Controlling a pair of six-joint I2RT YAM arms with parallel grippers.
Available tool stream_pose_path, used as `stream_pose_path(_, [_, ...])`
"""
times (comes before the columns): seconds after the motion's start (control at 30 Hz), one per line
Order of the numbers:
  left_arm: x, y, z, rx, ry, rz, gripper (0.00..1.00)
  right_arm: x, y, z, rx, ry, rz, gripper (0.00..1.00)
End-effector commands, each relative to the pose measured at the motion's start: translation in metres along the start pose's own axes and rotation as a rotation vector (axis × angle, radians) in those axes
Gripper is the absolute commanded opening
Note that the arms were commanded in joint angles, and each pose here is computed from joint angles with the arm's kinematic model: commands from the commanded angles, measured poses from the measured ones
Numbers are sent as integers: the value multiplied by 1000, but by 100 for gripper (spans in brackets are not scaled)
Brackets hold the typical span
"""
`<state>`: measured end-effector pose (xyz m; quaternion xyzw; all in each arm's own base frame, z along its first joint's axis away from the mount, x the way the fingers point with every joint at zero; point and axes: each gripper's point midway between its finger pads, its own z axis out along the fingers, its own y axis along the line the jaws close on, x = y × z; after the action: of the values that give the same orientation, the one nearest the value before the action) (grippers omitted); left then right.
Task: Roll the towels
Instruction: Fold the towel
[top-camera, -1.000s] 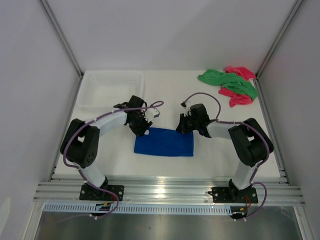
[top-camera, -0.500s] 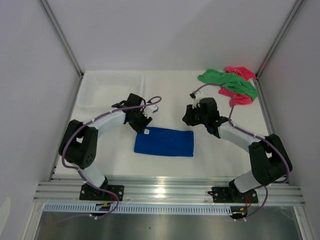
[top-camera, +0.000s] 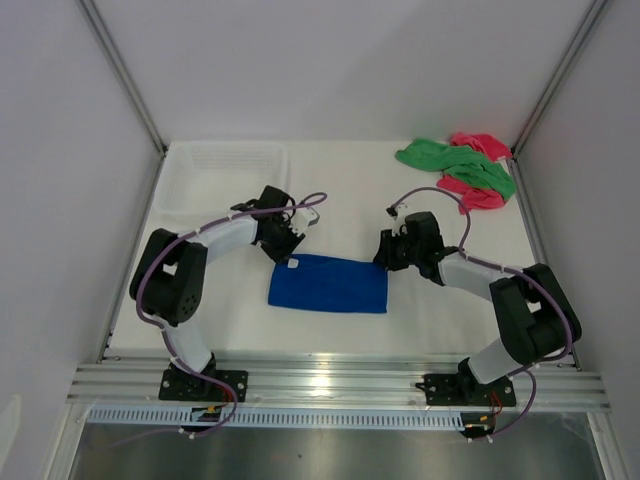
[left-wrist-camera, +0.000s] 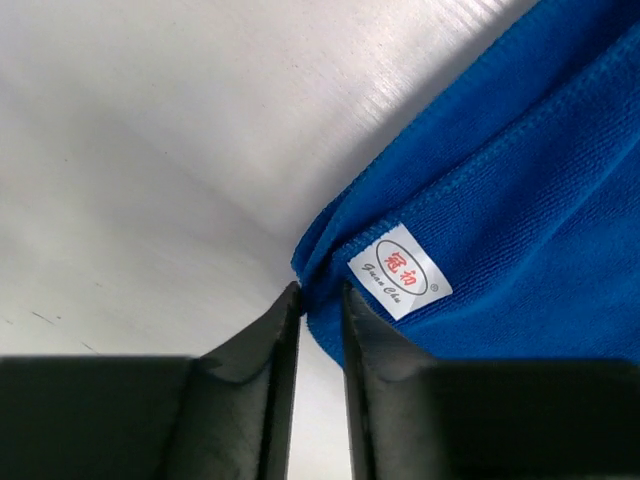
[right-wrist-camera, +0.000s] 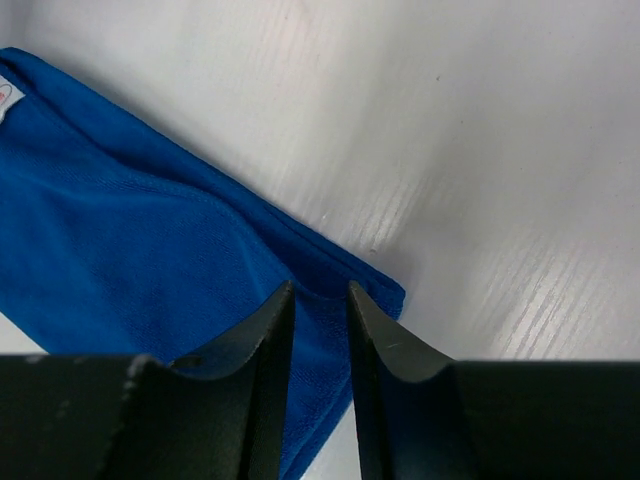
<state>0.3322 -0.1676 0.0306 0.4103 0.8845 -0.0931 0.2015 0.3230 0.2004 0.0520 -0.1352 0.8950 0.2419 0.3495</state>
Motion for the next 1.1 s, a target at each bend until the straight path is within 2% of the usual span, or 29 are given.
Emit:
stream_pose_path(0.0, [-12,2,-5,13,-36,-18,23,-5,-2,7,-25,-25,3,30])
stream_pose_path(0.17, [-12,3,-6,8,-37,-22,1,3,-11,14,0,3,15,30])
stream_pose_path(0.3, [-13,6,-7,-12,-46,-25,1,6,-16,17,19,10,7,29])
stream_pose_path(0.37, [-13,8,-8,-20,-49,-30,1,6,-15,18,9,12,8,21])
stream_pose_path(0.4, [-12,9,-7,-23,-50,-31,1,5,-14,20,6,11,8,4])
stream_pose_path(0.43, [-12,9,-7,-25,-50,-31,1,5,-15,20,4,12,11,0])
stream_pose_path(0.77, [-16,23,-21,-77,-109,-63,1,-21,-27,9,46,-74,6,0])
stream_pose_path(0.97, [-13,19,-16,-56,-95,-70,1,-23,-26,13,35,-63,9,1])
stream_pose_path(1.0, [-12,19,-15,-51,-92,-71,1,-22,-26,14,30,-56,7,4])
stream_pose_path(1.07, [-11,18,-13,-43,-87,-75,1,-23,-28,12,46,-48,13,20])
